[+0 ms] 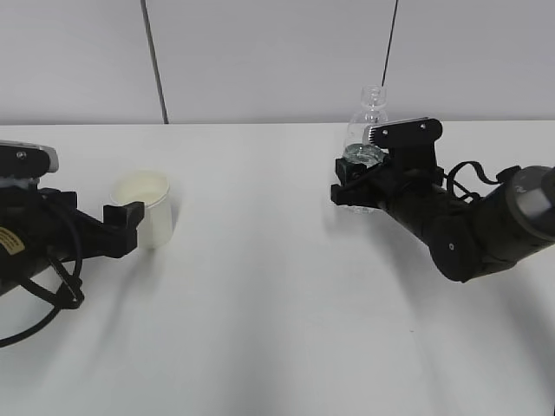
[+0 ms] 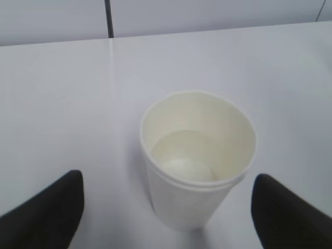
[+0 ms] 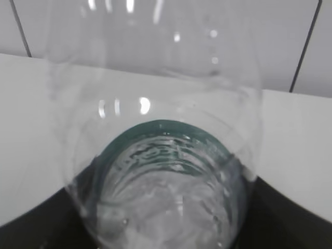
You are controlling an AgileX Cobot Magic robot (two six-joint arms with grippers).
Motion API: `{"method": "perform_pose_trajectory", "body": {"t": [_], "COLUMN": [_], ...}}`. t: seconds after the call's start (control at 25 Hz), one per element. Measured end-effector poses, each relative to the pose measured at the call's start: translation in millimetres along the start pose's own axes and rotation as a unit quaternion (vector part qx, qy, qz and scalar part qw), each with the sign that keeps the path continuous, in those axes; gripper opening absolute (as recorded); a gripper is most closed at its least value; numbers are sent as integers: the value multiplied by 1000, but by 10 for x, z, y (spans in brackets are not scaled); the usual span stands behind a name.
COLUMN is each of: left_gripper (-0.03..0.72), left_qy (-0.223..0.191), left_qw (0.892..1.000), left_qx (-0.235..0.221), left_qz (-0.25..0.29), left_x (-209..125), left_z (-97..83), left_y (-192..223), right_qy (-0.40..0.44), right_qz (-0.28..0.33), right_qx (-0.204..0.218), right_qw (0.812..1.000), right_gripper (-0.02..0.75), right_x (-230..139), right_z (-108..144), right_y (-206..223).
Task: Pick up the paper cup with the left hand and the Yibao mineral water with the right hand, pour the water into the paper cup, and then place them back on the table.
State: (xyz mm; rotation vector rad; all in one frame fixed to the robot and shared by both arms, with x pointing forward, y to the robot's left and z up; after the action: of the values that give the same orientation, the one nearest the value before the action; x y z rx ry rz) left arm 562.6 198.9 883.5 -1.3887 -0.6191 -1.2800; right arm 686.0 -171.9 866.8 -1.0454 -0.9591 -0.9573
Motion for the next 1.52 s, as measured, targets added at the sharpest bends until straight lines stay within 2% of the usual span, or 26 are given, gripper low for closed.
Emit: {"method": "perform_pose_trajectory", "body": {"t": [0.28, 0.48, 0.64, 0.88, 1.36, 1.52], "left_gripper": [591, 591, 591, 591, 590, 590], "left_qy": [-2, -3, -3, -3, -1, 2], "left_qw": [999, 999, 999, 999, 999, 1000], "left_qx": [4, 6, 6, 6, 2, -4], "left_qz": [-37, -50, -50, -47, -37, -19], "left_x": [400, 533, 545, 535, 505, 471], "left_z": [67, 92, 95, 93, 82, 64], "left_y": [-244, -347, -358, -361, -360, -380], "right_qy": [19, 21, 22, 21, 14, 9], "right_qz": [-6, -9, -9, -8, 35, 44], "right_qx": [-30, -35, -35, -37, -42, -28], "right_qw": [999, 999, 999, 999, 998, 999], "right_gripper": [470, 470, 492, 587, 598, 597], "right_x": [-162, -202, -202, -231, -583, -494], "right_z": [-133, -159, -160, -173, -264, -205], "right_y": [43, 51, 50, 21, -312, -456]}}
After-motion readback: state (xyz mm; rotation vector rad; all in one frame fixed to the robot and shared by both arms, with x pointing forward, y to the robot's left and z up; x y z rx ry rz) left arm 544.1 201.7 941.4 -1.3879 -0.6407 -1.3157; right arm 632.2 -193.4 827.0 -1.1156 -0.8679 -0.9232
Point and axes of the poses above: a point on each arm's last joint axis where the gripper is mounted, y pointing out along that axis toward the gripper, z along the wrist's bending axis when the last joint is at zero, x = y × z, the point moved 6 cm from there along y, pointing out along that axis toward the gripper, and after that the axes turned 13 degrees about y, right-handed, at the moved point
